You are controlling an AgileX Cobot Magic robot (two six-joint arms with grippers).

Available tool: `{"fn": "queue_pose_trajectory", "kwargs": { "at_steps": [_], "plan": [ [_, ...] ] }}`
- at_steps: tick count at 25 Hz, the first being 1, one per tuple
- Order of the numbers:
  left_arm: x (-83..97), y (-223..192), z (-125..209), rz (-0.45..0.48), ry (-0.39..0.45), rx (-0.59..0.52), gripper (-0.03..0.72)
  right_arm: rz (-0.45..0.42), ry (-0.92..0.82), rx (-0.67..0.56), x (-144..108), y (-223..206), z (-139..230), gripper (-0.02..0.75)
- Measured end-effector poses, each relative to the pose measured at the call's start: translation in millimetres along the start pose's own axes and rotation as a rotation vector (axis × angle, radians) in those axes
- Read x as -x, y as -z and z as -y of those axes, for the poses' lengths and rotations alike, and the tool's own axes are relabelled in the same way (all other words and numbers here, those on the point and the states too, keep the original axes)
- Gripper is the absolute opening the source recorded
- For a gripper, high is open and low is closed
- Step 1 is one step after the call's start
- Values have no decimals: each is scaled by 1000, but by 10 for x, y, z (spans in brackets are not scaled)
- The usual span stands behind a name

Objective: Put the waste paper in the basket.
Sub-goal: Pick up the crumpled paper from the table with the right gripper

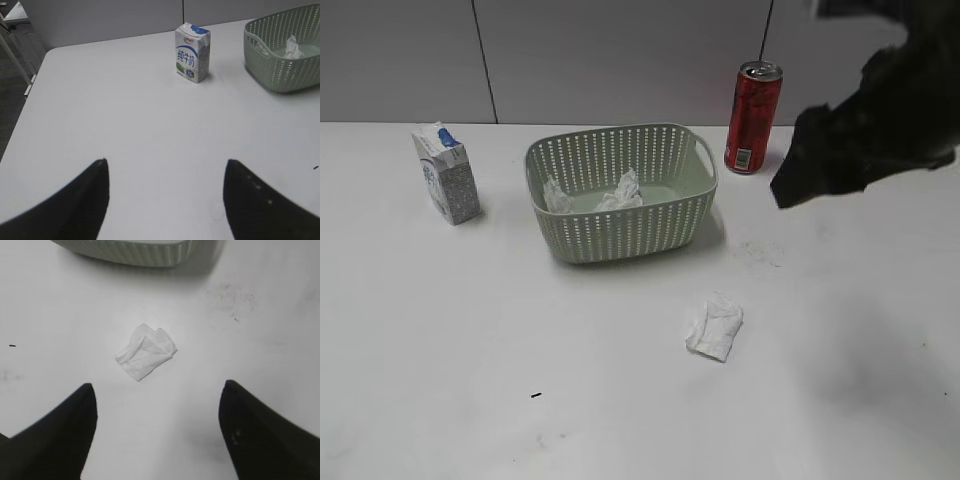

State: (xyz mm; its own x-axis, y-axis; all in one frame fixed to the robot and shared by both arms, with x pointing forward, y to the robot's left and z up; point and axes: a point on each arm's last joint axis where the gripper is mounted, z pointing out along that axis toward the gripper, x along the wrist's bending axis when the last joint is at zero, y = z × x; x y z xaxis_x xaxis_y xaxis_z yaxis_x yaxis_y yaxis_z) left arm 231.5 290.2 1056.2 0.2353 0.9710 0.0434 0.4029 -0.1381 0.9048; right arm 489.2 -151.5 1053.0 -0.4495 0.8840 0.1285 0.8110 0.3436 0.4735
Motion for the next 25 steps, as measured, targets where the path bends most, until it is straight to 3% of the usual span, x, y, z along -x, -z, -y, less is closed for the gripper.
{"fn": "queue_pose_trajectory", "kwargs": {
  "at_steps": [4, 9, 14, 25],
  "plan": [
    [0, 0, 0, 0, 0, 0, 521, -3, 98, -73, -116, -531, 160, 572],
    [0, 0, 0, 0, 0, 0, 510, 32, 373, -116, -365, -1101, 257, 572],
    [0, 0, 0, 0, 0, 0, 509, 56, 445, -238, -339, -1558, 442, 572],
    [0, 0, 0, 0, 0, 0, 507, 42, 441, -162, -345, -1744, 423, 566]
  ]
}}
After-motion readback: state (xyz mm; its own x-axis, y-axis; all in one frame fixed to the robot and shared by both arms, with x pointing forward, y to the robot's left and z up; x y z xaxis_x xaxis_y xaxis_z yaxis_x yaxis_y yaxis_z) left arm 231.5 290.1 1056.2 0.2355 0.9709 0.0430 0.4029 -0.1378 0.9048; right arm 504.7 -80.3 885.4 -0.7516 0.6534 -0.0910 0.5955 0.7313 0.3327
